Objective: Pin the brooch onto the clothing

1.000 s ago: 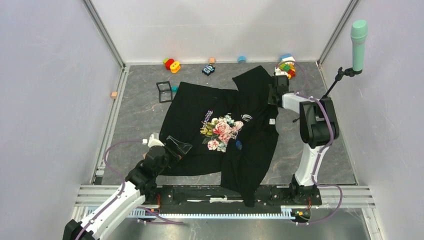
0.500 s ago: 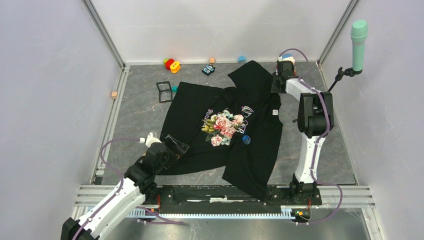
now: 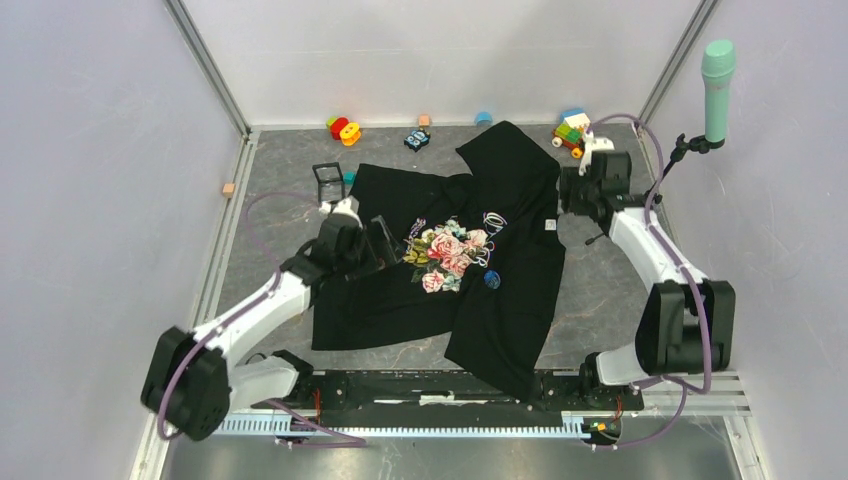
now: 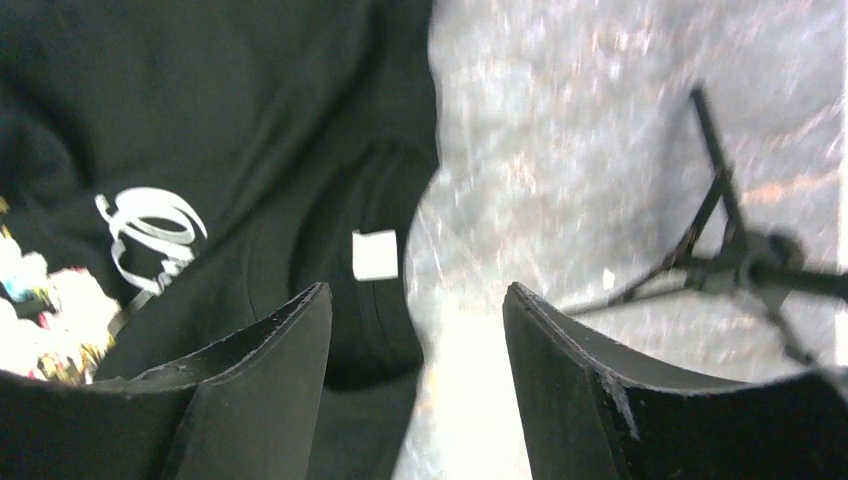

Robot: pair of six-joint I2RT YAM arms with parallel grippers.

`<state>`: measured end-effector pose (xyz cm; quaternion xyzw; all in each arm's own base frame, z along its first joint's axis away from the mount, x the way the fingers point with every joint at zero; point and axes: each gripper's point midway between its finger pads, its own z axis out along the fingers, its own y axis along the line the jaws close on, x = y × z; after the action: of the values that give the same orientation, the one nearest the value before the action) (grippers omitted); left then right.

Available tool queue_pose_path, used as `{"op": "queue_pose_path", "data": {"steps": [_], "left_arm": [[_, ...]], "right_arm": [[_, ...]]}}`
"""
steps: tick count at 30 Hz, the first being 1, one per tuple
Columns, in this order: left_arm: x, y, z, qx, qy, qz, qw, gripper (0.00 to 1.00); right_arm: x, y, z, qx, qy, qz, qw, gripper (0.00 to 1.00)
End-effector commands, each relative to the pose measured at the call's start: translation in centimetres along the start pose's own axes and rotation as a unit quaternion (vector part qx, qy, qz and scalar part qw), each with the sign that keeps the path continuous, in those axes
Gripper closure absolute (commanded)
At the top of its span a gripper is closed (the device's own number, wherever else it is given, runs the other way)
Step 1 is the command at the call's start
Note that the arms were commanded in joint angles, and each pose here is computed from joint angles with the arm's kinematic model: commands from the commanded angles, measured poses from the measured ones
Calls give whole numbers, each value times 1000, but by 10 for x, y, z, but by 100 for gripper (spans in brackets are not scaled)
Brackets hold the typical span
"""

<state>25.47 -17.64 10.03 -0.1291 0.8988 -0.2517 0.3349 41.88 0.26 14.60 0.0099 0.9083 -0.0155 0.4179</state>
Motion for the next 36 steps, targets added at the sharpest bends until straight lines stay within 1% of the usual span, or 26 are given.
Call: {"op": "queue_pose_path", "data": {"steps": [1, 2, 5, 7, 10, 11, 14, 20, 26, 29, 30, 31, 33, 36], "left_arm": [[-58, -41, 20, 54, -42, 57, 996, 0], [-68, -42, 30, 48, -44, 59, 996, 0], [-100, -49, 55, 33, -62, 68, 995, 0], [-118, -48, 75, 18, -62, 72, 995, 0], [-144, -47, 98, -5, -71, 78, 994, 0], [-147, -42, 109, -13, -66, 77, 995, 0], [-162, -45, 135, -18, -61, 82, 995, 0], [-168, -40, 180, -32, -33, 92, 995, 0], [-167, -18, 199, -43, -15, 74, 996, 0], [-165, -7, 205, -46, -5, 63, 997, 0], [-164, -1, 208, -48, -1, 59, 997, 0], [-164, 4, 209, -50, 2, 54, 997, 0], [-162, 17, 212, -58, 7, 43, 997, 0], [-162, 39, 213, -73, 8, 25, 997, 0]], "right_arm": [[73, -1, -10, -18, 53, 6, 998, 31], [85, 7, -11, -39, 61, 7, 997, 32], [110, 15, -11, -61, 74, 17, 995, 36], [126, 19, -9, -69, 82, 23, 994, 37], [134, 21, -5, -76, 83, 26, 993, 37], [135, 21, -4, -76, 85, 25, 993, 37], [137, 21, 1, -74, 87, 25, 993, 38], [139, 17, 6, -60, 89, 28, 994, 45], [150, 16, 14, -65, 100, 38, 992, 52], [159, 11, 17, -56, 111, 49, 991, 60], [163, 8, 18, -49, 118, 55, 990, 66], [167, 5, 18, -41, 123, 61, 990, 74], [172, -1, 16, -30, 127, 75, 989, 87], [178, -15, 11, 1, 125, 98, 987, 98]]}}
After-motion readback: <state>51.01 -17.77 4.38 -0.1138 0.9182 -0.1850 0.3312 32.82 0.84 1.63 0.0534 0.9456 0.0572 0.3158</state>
